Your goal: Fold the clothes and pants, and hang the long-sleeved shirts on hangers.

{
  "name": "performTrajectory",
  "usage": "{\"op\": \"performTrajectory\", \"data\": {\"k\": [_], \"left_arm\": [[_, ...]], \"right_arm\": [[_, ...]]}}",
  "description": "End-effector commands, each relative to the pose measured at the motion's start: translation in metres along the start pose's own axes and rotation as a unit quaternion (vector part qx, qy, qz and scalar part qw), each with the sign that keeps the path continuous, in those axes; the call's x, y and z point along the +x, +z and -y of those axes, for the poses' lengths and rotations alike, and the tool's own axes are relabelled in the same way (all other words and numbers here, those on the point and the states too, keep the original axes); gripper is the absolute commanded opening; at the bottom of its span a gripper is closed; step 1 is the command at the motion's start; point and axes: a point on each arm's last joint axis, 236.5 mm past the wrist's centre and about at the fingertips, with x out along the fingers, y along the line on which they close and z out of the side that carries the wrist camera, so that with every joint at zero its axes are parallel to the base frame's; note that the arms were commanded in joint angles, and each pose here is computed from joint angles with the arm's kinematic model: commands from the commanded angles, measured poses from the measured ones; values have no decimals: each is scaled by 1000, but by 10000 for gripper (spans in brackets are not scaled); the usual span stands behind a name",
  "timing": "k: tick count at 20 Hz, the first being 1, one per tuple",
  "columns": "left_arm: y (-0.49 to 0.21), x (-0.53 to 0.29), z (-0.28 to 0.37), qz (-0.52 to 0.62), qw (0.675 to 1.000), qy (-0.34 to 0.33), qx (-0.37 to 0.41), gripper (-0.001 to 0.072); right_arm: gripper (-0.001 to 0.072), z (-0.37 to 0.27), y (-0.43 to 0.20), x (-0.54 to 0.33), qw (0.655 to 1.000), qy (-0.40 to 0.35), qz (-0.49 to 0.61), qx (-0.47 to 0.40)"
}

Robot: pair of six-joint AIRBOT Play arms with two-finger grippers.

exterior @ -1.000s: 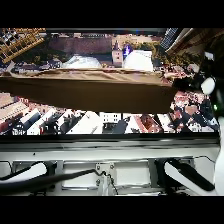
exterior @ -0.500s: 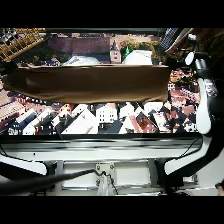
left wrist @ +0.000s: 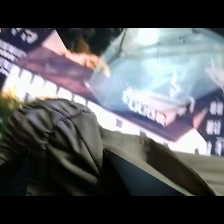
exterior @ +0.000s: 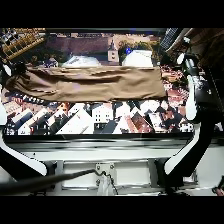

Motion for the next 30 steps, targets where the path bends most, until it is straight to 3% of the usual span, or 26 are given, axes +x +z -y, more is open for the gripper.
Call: {"op": "performTrajectory", "data": {"k": [1,4,7,9,12,15,23,28,30], "left_arm": [[-20,-17,-9,-63,998,11,-2,485],[-22,-50,-41,-101,994,38,-11,483],[-35,-83,-83,-144,986,67,-59,411],[-64,-96,-97,-187,974,69,-109,411],[-90,-101,-104,-197,965,54,-161,430],[-116,-98,-86,-225,951,14,-210,516],[-98,-65,-33,-148,942,-102,-284,518],[-104,-40,-12,-139,942,-113,-285,511],[-109,-33,-5,-143,942,-113,-281,445]], "right_arm": [[629,10,-27,-28,997,-28,-76,-5],[618,25,-41,-66,991,-60,-117,-37],[612,31,-60,-98,989,-68,-128,-40],[540,33,-78,-117,990,-63,-122,-31],[540,35,-124,-138,991,-48,-125,-17],[540,39,-180,-149,988,-37,-153,-2],[514,36,-250,-173,986,-5,-163,40],[514,28,-251,-176,985,11,-162,56],[514,26,-251,-176,985,13,-163,58]]}}
